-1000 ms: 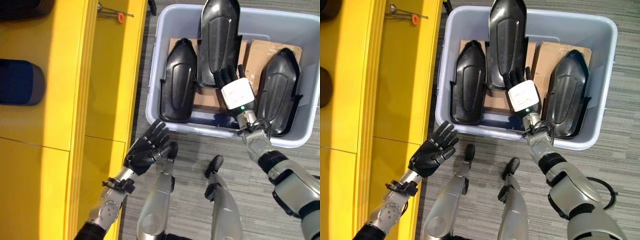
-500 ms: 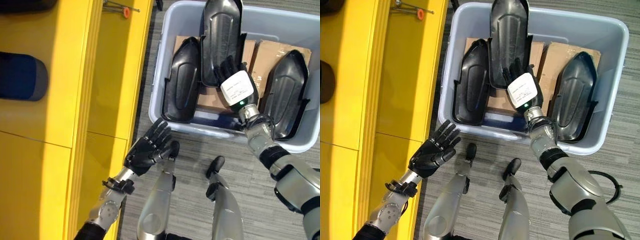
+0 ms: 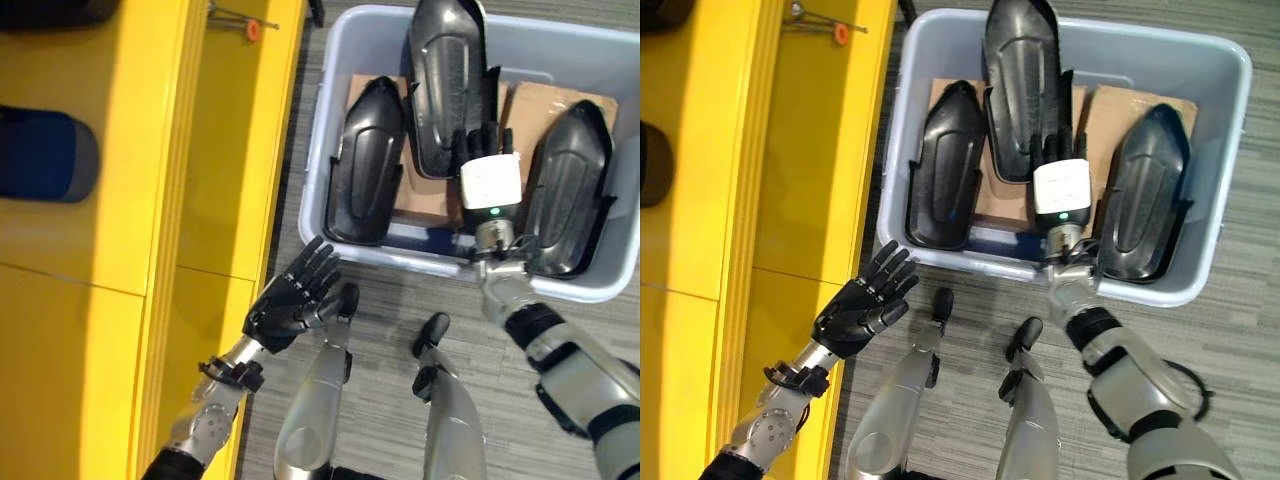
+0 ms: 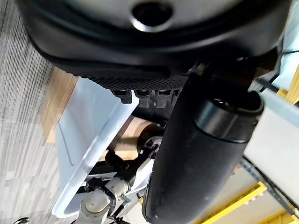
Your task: Move parts from the plastic box to the shelf.
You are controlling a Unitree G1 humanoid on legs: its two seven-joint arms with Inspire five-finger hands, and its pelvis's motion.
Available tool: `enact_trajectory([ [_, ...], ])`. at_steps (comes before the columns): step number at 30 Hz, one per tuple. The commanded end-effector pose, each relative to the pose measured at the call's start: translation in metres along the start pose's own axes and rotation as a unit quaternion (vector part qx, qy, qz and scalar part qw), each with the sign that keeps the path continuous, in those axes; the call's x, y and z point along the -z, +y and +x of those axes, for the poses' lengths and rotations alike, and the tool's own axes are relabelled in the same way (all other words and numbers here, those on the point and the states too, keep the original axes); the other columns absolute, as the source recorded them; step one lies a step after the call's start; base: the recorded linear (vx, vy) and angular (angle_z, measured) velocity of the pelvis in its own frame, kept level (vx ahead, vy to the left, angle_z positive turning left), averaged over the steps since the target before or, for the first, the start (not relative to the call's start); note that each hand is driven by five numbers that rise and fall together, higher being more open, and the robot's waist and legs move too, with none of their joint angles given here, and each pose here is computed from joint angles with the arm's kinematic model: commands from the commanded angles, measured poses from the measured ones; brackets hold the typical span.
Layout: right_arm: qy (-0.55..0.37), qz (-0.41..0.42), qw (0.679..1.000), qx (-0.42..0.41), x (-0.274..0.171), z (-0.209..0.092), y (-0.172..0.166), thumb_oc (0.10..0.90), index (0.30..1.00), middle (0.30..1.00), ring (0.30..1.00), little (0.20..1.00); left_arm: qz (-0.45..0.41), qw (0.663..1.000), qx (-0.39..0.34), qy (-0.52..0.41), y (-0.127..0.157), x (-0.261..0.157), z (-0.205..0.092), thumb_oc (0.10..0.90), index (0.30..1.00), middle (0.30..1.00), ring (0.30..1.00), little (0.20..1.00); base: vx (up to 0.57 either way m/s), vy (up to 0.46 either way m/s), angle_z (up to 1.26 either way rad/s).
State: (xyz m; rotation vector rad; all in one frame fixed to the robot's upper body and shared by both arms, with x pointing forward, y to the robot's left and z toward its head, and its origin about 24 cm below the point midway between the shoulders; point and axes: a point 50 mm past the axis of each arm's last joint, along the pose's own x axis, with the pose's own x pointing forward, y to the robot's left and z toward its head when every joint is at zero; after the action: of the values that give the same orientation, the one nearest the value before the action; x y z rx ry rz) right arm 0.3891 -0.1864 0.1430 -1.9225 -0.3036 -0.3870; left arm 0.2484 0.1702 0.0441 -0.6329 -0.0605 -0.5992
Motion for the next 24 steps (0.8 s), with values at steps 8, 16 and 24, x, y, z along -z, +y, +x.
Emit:
enact_trajectory([
  [8,-0.01,-0.145,0.984,0.104,0.009,0.027,-0.042,0.9,1.0,1.0,1.0,1.0,0.005,0.997,0.07,-0.032,-0.02,-0.005,0.008,0.9,1.0,1.0,1.0,1.0,0.0,-0.003,0.01],
  [16,0.054,-0.009,0.982,0.181,0.026,0.021,-0.053,0.9,1.0,1.0,1.0,1.0,0.0,0.997,0.062,-0.043,-0.022,-0.009,0.006,0.9,1.0,1.0,1.0,1.0,0.0,0.0,0.0],
  [24,0.084,0.012,0.977,0.193,0.05,0.016,-0.052,0.9,1.0,1.0,1.0,1.0,-0.011,0.997,0.053,-0.05,-0.019,-0.006,0.004,0.9,1.0,1.0,1.0,1.0,-0.01,0.028,-0.06],
])
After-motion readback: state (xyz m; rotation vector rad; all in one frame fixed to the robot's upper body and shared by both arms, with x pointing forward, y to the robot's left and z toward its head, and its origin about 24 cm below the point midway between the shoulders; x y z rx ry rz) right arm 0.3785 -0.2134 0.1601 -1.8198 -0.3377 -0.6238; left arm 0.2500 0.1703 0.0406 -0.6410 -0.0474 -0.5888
